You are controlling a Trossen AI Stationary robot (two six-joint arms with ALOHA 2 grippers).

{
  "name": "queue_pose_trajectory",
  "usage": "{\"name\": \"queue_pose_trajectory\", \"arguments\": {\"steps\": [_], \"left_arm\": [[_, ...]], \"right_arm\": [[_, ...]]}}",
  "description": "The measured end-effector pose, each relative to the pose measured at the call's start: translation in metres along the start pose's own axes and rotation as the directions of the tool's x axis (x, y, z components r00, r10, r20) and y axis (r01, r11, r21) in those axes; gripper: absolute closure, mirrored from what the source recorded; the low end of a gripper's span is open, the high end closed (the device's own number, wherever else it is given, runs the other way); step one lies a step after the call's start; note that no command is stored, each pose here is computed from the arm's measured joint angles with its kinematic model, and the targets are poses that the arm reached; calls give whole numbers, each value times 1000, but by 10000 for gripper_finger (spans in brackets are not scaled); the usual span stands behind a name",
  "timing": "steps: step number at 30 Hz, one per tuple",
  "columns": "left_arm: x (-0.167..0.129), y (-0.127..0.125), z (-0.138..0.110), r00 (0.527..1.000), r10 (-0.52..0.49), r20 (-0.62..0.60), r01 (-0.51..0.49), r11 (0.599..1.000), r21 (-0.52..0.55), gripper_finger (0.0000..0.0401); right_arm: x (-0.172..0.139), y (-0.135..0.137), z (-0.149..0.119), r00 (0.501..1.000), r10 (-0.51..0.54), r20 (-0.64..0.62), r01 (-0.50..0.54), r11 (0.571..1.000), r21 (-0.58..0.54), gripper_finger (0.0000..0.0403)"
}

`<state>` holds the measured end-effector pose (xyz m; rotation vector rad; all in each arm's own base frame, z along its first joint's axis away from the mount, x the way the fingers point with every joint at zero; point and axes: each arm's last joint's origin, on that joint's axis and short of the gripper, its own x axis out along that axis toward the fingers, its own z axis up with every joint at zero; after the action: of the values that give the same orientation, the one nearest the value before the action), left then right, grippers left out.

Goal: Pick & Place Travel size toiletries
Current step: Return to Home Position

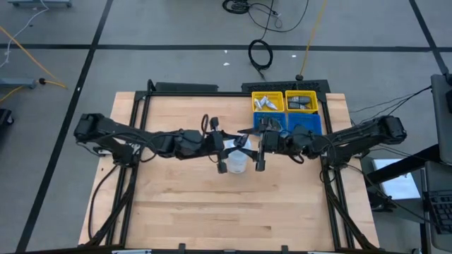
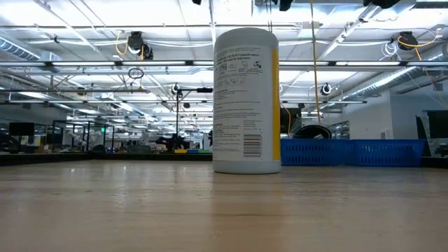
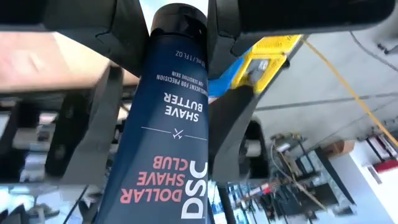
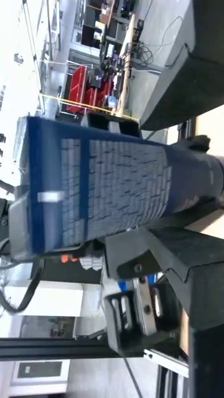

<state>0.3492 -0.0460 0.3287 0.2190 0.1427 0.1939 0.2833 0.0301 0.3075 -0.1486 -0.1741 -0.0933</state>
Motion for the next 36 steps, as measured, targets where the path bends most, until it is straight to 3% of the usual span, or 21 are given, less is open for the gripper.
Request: {"name": "queue_pose_trajectory", "arguments": {"steps": [10,20,23,28,36], "left_arm": [[9,0,-6,1000,13,4,-13,1000,18,295],[10,2,-7,1000,18,3,-18,1000,17,295],[10,3,-7,1000,32,1,-32,999,6,273],[10,4,-7,998,67,-8,-67,998,10,240],[9,5,-10,993,108,-53,-107,994,32,233]], "right_arm": [[5,2,-7,1000,1,-8,-1,1000,4,162],[5,2,-8,1000,3,-15,-3,1000,0,278],[5,2,-8,1000,3,-16,-3,1000,-1,300],[5,2,-8,1000,-1,-18,1,1000,-15,307],[5,2,-9,999,-9,-32,8,1000,-25,300]]}}
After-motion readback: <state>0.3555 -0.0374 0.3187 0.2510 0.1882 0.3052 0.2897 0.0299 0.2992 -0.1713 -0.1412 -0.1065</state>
